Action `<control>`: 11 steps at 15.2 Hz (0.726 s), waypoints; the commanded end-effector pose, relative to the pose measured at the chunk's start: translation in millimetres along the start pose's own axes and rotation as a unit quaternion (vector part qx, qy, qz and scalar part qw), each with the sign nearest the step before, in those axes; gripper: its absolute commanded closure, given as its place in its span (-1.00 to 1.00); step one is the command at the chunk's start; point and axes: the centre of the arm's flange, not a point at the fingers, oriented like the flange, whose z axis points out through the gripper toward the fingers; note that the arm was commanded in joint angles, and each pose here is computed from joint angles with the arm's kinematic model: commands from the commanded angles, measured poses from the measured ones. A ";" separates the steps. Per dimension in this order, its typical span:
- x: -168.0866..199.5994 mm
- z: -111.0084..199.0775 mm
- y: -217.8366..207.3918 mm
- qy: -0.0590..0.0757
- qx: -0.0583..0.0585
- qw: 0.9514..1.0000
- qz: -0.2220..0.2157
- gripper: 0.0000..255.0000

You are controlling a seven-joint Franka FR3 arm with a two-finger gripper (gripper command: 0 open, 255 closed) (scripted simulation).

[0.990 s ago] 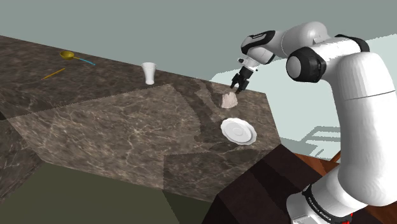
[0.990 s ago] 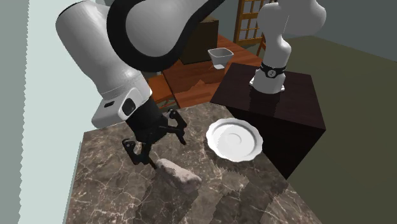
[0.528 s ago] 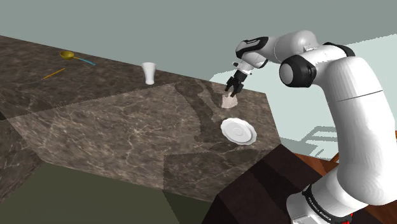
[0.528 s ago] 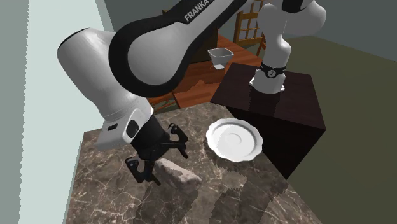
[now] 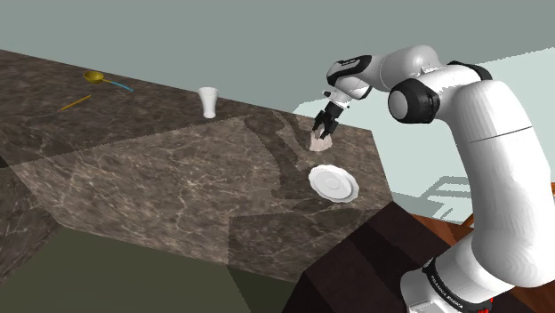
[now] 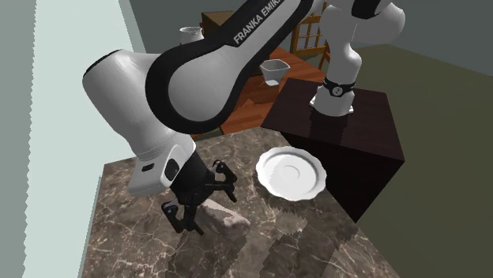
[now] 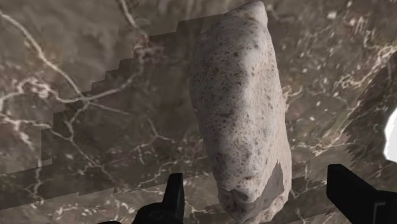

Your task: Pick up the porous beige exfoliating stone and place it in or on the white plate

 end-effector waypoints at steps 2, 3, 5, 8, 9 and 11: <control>0.0 0.0 0.0 0.000 0.000 1.000 0.000 -1.00; 0.0 0.0 0.0 0.000 0.000 1.000 0.000 1.00; 0.0 0.0 0.0 0.000 0.000 1.000 0.000 1.00; 0.2 0.5 0.1 0.000 0.000 1.000 0.000 1.00; 0.4 0.7 0.3 0.000 0.000 1.000 0.000 1.00; 0.3 0.7 -0.1 0.000 0.000 1.000 0.000 1.00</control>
